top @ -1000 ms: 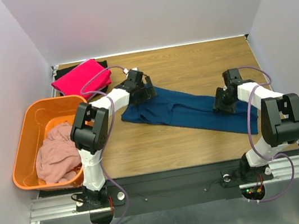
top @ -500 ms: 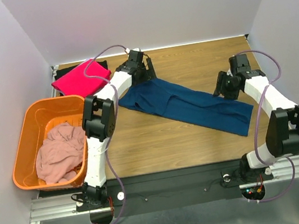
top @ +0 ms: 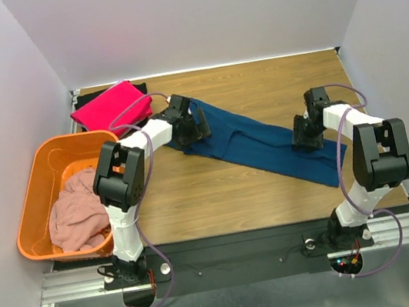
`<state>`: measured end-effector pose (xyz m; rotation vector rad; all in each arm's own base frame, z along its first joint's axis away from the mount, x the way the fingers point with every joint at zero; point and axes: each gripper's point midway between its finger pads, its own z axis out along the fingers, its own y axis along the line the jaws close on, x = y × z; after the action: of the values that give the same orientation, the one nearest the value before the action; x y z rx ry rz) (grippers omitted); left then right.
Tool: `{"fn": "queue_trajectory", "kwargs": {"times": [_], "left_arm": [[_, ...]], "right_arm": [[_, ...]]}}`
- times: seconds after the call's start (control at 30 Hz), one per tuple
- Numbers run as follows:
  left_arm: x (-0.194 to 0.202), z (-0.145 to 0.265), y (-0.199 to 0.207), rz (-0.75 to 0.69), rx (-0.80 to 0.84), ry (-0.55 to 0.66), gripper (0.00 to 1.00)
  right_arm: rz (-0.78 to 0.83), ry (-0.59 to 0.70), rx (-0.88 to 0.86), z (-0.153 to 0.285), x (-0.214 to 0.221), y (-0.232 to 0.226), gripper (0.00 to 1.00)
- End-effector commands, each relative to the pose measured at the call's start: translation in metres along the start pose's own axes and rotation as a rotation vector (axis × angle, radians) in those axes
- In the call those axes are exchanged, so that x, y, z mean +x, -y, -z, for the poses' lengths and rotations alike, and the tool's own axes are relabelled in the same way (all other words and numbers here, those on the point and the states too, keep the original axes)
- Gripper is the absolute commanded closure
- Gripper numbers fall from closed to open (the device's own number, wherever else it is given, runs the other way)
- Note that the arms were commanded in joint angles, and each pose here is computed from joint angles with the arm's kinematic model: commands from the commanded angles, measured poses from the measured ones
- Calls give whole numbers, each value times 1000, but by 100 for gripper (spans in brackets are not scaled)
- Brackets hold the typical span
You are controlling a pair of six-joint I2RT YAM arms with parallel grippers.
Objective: Fold and stack the t-shirts
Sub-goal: Fold the tshirt
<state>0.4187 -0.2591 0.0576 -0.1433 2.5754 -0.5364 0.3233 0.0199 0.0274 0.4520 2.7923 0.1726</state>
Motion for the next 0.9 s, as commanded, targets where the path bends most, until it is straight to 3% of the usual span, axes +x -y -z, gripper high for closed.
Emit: {"fn": "queue_trajectory", "kwargs": {"times": [0.0, 0.37, 0.87], "left_arm": [[10, 0, 7, 25, 54, -14, 2], [-6, -37, -15, -39, -55, -45, 2], [-108, -89, -29, 4, -101, 82, 2]], "right_arm": [[5, -6, -20, -3, 9, 2, 43], [-84, -200, -198, -7, 68, -24, 45], [-85, -296, -221, 20, 116, -44, 45]]}}
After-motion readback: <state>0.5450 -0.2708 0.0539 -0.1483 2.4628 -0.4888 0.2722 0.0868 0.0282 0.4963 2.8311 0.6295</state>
